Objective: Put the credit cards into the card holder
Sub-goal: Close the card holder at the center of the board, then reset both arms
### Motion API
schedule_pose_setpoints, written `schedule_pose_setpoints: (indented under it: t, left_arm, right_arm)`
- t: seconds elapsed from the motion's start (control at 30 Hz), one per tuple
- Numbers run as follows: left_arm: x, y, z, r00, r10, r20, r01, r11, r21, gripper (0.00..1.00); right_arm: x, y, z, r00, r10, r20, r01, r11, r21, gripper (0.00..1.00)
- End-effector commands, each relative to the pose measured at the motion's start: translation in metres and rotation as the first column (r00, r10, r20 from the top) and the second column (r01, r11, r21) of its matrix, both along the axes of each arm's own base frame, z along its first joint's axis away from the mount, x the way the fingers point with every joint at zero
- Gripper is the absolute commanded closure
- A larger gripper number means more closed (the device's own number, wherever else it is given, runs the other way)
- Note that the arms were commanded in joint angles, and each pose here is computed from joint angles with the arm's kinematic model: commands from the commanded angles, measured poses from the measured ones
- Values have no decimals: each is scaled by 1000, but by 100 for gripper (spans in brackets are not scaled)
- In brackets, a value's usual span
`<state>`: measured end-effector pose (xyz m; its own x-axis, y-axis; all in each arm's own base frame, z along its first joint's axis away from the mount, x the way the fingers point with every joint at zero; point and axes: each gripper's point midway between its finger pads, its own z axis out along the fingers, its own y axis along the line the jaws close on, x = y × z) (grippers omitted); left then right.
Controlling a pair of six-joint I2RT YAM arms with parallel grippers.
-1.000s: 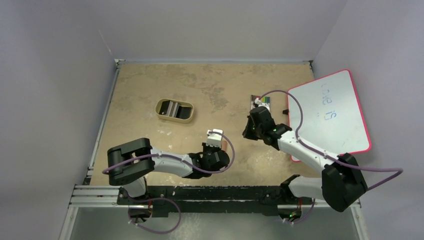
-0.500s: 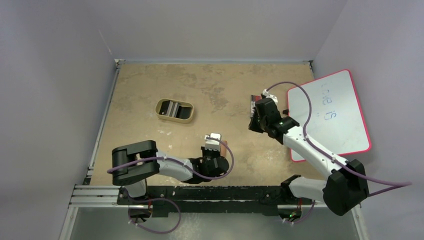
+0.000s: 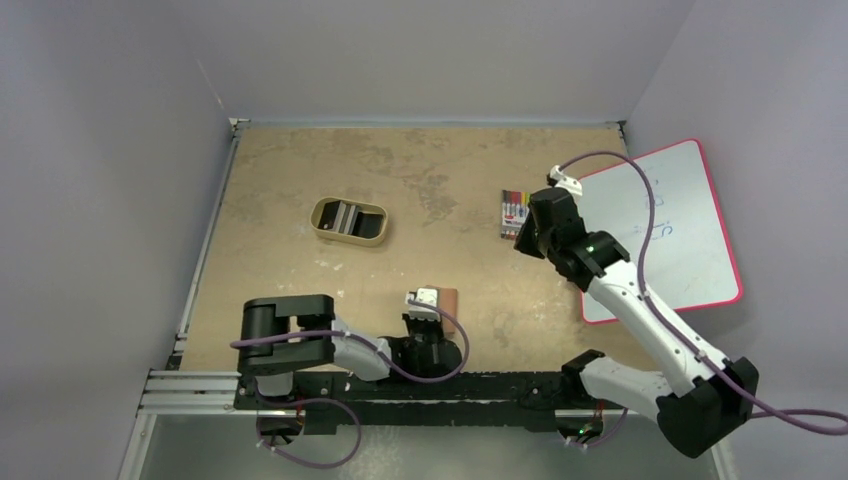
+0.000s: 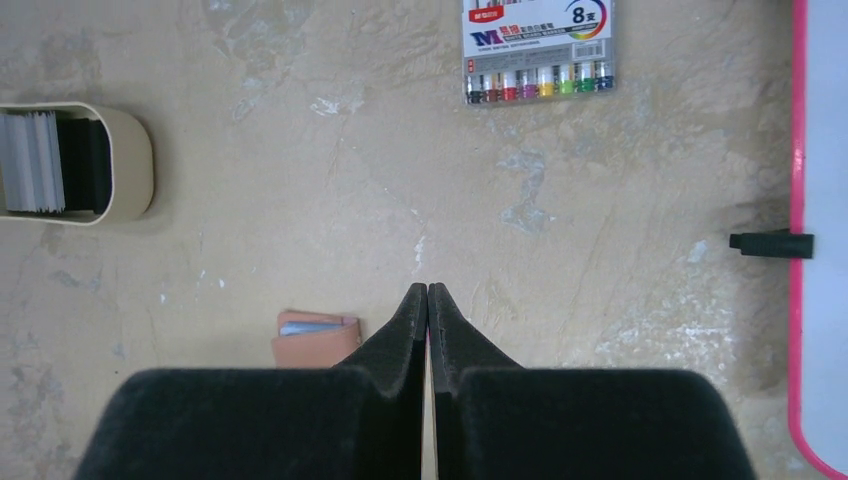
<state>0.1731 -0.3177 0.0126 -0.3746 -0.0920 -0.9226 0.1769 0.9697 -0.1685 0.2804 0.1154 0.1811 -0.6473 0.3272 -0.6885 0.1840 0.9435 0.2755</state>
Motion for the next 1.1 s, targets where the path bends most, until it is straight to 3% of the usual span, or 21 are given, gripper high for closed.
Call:
schedule_pose_setpoints:
  t: [0.0, 0.07, 0.2, 0.33, 0.47, 0.57, 0.87, 1.0, 1.07]
  left_arm:
    - [-78, 74, -112, 903, -114, -414, 282, 884, 373, 100]
    - [-70, 62, -96, 920, -108, -376, 267, 877, 399, 99]
    - [-48, 17, -14, 958, -115, -263, 211, 904, 372, 90]
    - [-23, -8, 82, 974, -111, -198, 152, 966, 207, 79]
    - [-6, -1, 138, 976, -101, -196, 120, 989, 88, 74]
    - [4, 16, 166, 977, -75, -201, 85, 996, 42, 70]
    - [3, 54, 233, 978, -74, -195, 41, 985, -167, 44]
    - [-1, 72, 259, 982, -69, -173, 20, 963, -268, 37]
    - [-4, 81, 273, 984, -74, -162, 21, 951, -308, 36]
  right_arm:
    - [-9, -21, 33, 996, -51, 74, 53, 998, -20, 100]
    - [-13, -22, 45, 993, -40, 109, 42, 999, -8, 100]
    - [-21, -16, 59, 992, 9, 127, -13, 1000, 28, 100]
    - [-30, -7, 61, 986, 71, 151, -83, 994, 70, 100]
    - [-38, 5, 53, 978, 141, 156, -158, 982, 107, 93]
    - [-43, 9, 45, 970, 175, 165, -196, 974, 117, 82]
    - [-55, 21, 44, 942, 270, 199, -300, 943, 141, 48]
    - [-58, 23, 52, 929, 292, 229, -329, 933, 147, 2]
    - [-58, 21, 63, 926, 282, 253, -324, 935, 144, 1]
